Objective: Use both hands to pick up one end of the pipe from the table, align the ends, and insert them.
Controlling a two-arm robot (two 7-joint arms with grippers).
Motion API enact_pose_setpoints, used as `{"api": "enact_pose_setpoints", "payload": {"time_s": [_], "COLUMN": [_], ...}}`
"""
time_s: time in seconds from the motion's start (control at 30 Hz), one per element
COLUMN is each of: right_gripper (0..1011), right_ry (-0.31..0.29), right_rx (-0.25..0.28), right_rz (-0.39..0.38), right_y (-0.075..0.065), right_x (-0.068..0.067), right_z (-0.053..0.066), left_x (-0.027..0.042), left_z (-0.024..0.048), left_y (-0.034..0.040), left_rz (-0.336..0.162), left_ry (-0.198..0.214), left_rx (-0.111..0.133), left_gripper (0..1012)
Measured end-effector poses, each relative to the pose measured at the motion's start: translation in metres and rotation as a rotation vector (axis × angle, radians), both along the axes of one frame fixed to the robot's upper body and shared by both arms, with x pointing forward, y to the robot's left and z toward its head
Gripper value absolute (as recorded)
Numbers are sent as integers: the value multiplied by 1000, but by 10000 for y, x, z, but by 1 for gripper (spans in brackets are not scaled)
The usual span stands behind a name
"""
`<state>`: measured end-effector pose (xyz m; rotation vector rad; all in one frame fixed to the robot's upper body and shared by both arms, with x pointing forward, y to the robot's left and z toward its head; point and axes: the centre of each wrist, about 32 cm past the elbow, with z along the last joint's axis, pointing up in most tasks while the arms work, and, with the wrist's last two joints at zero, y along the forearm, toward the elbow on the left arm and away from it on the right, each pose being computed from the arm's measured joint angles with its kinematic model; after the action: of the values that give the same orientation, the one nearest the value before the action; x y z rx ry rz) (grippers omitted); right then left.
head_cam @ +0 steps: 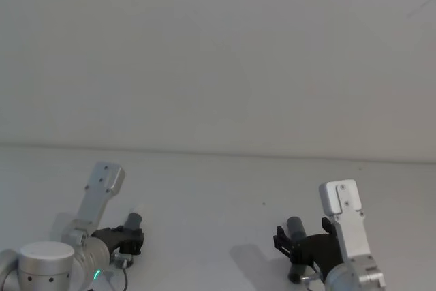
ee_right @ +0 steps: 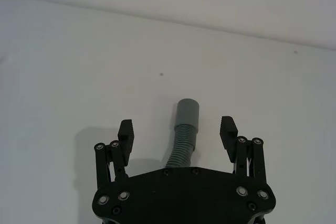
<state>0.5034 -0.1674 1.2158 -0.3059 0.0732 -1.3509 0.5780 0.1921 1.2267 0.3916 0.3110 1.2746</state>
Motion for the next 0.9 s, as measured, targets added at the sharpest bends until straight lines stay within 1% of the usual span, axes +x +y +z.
{"api": "enact_pose_setpoints", "payload": {"time_s": [0.13,0.17,0.33,0.7,0.9], "right_gripper": [1000,1000,1000,1000,1000], "right_ry": [18,18,52,122,150], "right_rx": [-11,-11,-13,15,18], "right_rz": [-32,-32,-79,-181,-209], "right_y": [48,48,107,252,296], "right_x": [84,84,177,417,491], "right_z": [-12,-12,-11,40,45], "left_x": [0,0,0,0,0], "left_z": [0,0,0,0,0], "left_y": [0,0,0,0,0], "left_rz": [0,0,0,0,0], "left_ry": [0,0,0,0,0], "left_rx": [0,0,0,0,0], "left_gripper": [334,334,334,334,334]}}
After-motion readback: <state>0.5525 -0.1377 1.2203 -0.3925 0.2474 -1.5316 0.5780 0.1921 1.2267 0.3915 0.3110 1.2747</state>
